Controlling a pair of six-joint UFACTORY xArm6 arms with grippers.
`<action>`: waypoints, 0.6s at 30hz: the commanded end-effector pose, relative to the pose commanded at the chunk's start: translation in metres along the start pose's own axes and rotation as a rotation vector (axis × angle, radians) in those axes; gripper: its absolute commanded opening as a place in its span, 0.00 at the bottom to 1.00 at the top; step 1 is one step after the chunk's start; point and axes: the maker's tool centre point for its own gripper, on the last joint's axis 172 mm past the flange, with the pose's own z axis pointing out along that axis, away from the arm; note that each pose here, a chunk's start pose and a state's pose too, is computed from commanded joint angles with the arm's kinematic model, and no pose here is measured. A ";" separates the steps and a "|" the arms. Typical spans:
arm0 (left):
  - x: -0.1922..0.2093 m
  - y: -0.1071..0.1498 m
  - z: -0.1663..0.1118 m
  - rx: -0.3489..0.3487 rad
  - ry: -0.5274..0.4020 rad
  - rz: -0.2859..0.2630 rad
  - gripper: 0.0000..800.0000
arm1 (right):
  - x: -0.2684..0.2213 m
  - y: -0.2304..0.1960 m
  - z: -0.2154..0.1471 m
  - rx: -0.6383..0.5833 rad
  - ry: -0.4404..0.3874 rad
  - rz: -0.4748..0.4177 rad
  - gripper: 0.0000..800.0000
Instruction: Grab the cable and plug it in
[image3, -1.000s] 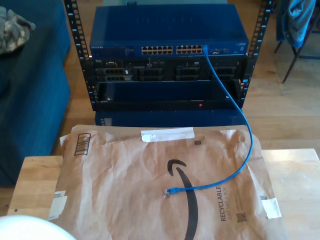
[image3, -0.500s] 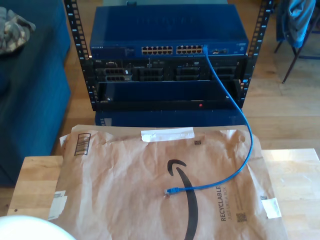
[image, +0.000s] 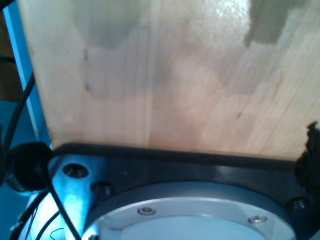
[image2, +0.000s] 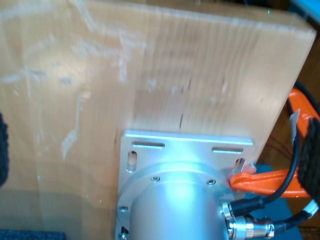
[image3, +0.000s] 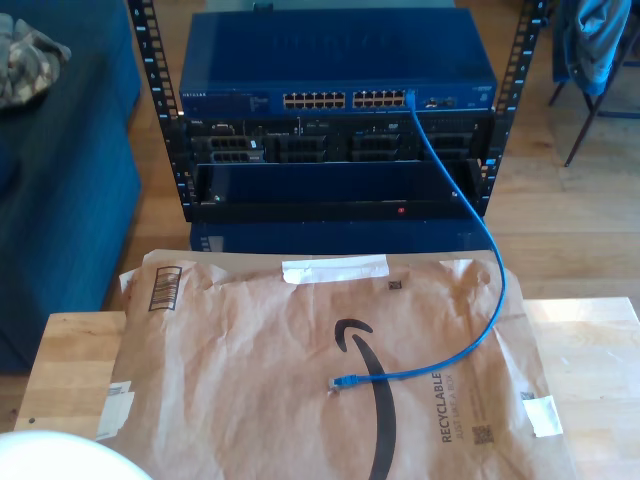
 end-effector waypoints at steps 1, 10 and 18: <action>0.000 0.000 0.000 0.000 0.000 0.000 1.00 | -0.006 0.001 0.009 -0.003 -0.017 -0.001 1.00; 0.000 0.000 0.000 0.000 0.000 0.000 1.00 | -0.013 0.001 0.046 -0.001 -0.015 0.003 1.00; 0.000 0.000 0.000 0.000 0.000 0.000 1.00 | -0.024 0.001 0.079 0.000 -0.034 0.006 1.00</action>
